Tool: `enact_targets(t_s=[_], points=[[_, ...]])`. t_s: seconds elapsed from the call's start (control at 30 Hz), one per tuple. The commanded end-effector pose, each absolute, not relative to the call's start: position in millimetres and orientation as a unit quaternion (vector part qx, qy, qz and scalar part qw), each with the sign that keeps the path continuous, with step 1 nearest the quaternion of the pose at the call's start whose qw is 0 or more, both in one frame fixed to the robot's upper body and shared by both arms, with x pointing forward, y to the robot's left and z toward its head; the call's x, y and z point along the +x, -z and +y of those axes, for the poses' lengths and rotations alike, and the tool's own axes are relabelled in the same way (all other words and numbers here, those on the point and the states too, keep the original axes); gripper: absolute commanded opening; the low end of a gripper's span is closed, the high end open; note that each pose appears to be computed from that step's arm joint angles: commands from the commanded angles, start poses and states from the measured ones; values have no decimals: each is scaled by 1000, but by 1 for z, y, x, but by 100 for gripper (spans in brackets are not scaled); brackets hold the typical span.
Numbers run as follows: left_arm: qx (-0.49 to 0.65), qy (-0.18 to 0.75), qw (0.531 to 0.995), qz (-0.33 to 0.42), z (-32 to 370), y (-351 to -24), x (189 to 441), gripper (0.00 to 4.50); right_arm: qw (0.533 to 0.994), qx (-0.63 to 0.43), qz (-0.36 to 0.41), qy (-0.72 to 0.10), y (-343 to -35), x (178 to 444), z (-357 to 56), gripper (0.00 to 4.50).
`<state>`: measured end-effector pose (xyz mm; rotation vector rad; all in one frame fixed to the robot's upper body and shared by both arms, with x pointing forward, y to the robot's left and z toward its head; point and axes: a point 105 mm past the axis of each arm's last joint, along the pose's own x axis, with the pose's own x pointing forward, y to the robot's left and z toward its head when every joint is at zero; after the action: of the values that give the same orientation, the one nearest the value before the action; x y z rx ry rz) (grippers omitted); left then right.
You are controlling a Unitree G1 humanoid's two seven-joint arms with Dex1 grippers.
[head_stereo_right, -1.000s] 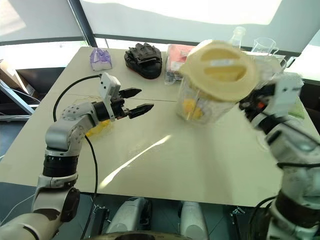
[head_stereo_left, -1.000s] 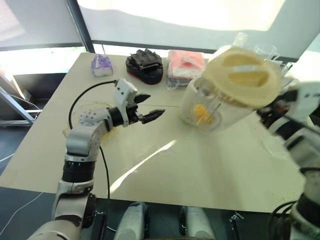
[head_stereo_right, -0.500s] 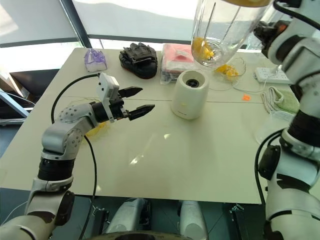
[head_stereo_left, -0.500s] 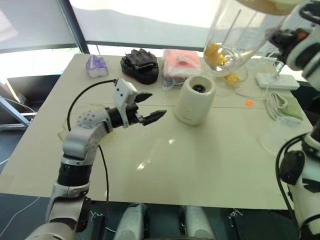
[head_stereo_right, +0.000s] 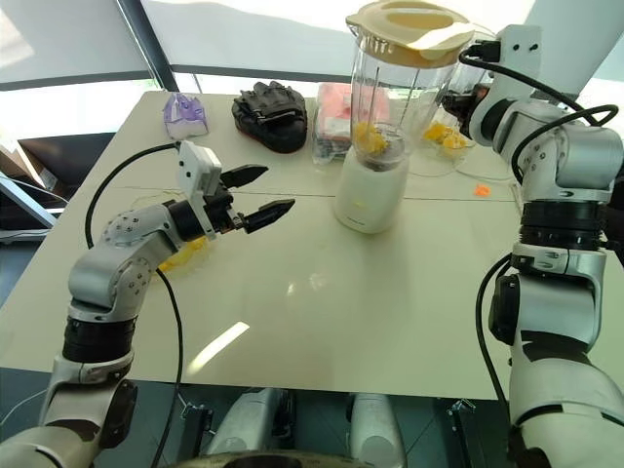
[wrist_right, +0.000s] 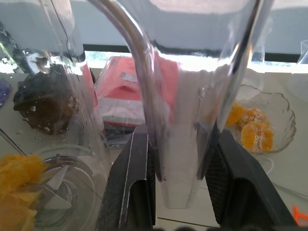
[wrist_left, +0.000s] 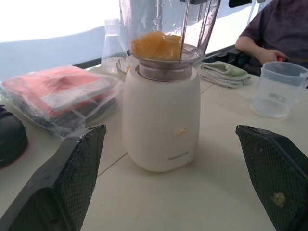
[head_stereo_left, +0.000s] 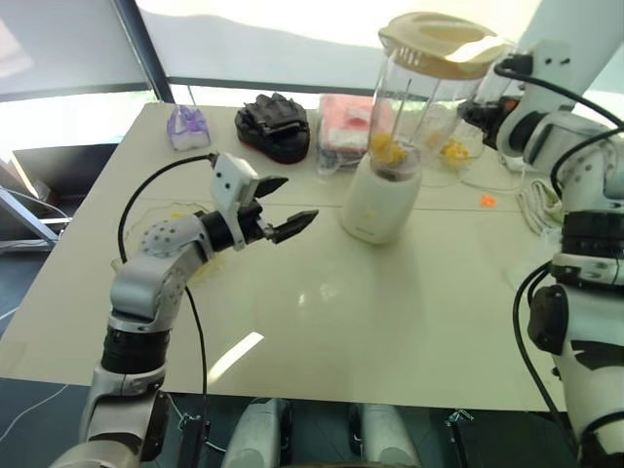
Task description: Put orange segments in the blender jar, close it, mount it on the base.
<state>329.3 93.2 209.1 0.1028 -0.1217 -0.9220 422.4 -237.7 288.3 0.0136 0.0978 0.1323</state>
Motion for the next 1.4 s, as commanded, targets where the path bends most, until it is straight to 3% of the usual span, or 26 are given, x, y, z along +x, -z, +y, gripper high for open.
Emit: enact_targets(t_s=[0.03,0.5,1.4], points=[[56,433,895,-89,97,-222,325,448,998,3,8,-62,-309,420,-235,84],[55,423,900,-90,93,-220,332,448,1000,-20,21,12,-295,423,-229,84],[42,431,897,-84,88,-218,335,448,999,-6,46,21,-263,415,-223,84]])
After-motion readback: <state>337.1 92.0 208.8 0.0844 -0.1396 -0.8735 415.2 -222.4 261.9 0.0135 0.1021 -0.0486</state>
